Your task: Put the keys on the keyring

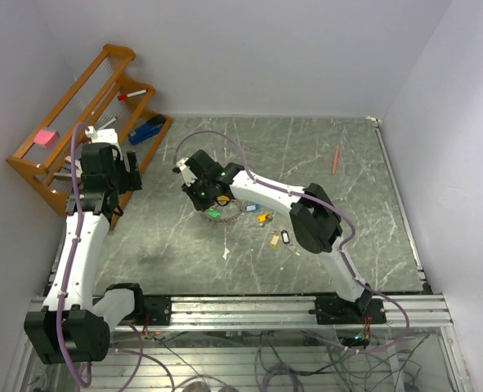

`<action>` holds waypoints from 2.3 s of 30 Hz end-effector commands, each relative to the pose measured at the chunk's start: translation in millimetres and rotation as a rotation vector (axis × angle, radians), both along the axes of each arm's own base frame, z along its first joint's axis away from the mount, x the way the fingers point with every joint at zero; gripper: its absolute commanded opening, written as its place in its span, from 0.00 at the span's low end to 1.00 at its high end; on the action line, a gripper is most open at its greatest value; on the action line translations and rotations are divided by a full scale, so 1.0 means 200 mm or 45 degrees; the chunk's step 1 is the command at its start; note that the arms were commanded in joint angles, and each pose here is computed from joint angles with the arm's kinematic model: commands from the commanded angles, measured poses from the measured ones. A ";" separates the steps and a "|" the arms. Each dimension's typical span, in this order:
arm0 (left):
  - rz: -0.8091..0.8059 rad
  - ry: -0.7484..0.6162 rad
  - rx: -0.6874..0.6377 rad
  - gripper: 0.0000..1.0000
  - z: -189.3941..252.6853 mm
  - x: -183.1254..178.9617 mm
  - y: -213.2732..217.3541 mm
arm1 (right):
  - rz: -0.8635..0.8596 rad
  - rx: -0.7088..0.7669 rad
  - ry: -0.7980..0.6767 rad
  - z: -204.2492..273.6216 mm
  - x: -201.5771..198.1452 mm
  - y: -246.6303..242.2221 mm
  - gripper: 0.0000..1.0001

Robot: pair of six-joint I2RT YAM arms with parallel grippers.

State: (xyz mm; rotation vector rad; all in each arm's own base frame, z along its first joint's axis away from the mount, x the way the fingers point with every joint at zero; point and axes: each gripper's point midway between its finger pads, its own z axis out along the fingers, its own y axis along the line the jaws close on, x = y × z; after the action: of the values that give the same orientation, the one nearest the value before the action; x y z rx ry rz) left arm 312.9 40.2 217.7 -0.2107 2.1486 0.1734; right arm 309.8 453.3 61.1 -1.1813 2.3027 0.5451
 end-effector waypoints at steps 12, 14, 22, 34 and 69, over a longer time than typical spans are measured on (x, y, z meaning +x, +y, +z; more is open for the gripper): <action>0.031 -0.034 0.037 0.90 0.06 -0.01 0.04 | -0.221 -0.064 0.159 -0.06 0.02 0.02 0.20; 0.032 -0.031 0.037 0.90 0.05 -0.01 0.05 | -0.277 -0.110 0.175 -0.08 0.02 0.00 0.22; 0.032 -0.034 0.034 0.89 0.05 0.00 0.04 | -0.453 -0.166 0.213 -0.10 0.03 -0.05 0.28; 0.045 -0.039 0.047 0.88 0.05 -0.01 0.06 | -0.558 -0.155 0.319 -0.15 0.01 -0.01 0.26; -0.041 0.005 0.052 0.85 -0.04 0.01 0.02 | 1.089 0.149 -0.409 0.15 -0.17 -0.04 0.41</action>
State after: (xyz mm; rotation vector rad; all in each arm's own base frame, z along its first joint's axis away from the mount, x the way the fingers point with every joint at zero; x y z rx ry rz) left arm 311.4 42.8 213.1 -0.1643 2.1579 0.2010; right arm 257.7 419.5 81.6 -1.9601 1.6601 0.7152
